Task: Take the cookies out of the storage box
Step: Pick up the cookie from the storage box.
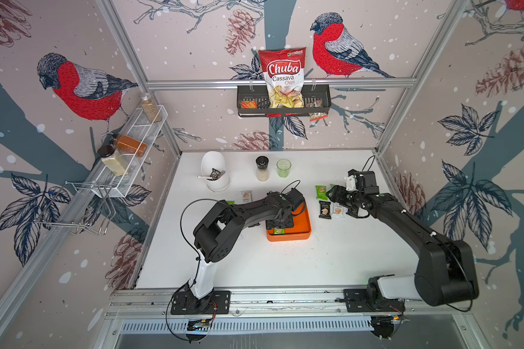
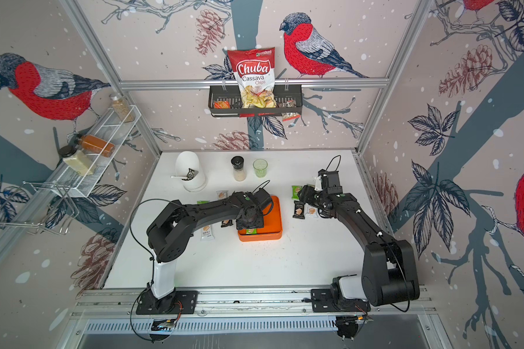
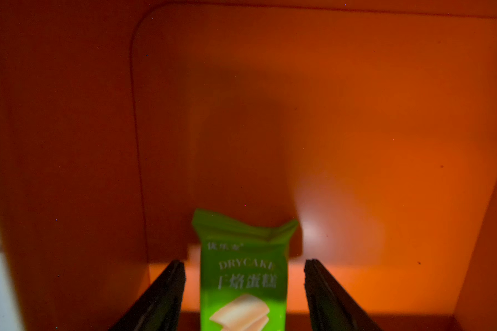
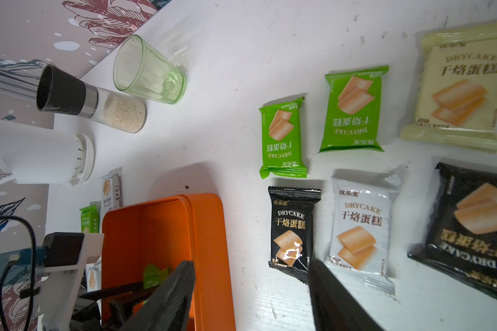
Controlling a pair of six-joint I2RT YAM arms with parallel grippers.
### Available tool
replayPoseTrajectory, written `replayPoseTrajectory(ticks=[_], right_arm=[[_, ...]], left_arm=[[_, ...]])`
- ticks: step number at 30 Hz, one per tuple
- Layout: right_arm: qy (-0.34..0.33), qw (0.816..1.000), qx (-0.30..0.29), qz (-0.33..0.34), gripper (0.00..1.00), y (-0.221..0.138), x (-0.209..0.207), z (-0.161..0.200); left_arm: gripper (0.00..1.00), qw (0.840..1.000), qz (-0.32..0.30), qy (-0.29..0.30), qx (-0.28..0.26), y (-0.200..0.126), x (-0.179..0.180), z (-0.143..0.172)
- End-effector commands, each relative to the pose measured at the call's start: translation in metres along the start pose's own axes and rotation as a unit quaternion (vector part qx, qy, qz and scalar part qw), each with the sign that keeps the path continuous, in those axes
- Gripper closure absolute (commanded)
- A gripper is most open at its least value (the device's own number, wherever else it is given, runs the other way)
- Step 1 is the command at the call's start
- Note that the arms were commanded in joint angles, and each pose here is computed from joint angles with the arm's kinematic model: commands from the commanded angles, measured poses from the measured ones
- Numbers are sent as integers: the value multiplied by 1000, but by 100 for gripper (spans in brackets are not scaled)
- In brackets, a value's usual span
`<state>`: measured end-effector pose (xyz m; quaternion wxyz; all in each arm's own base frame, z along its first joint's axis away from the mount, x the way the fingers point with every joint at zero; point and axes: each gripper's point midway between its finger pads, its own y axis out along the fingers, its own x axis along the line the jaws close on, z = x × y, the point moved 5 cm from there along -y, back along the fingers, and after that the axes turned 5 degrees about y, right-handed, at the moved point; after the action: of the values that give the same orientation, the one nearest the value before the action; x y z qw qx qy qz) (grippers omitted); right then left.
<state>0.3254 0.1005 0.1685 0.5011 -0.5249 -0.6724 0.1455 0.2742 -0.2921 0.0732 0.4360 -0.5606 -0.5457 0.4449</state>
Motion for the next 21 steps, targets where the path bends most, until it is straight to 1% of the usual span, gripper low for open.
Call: replayPoseTrajectory(ticks=[1,7,9,13,16,21], right_arm=[[-6,1000,-5,-2,32,-1,1,-3],[-4,1000,-3,0,32,0,-1,-3],[-4,1000,-4,-1,32,0,-1,-3],[-3,1000,-5,0,32,-1,-1,-4],[-3,1000,-6,0,32,-1,-1,-4],[-3,1000,-7,-2,32,-2,0,-5]], left_arm=[[30,1000,-1,10,9,5,0,3],[32,1000,-6,15,18,14,0,6],[37,1000,-5,15,19,16,-1,6],[50,1000,-4,17,16,15,-2,4],[55,1000,-4,18,8,11,-2,1],[56,1000,-4,18,-2,5,-4,-4]])
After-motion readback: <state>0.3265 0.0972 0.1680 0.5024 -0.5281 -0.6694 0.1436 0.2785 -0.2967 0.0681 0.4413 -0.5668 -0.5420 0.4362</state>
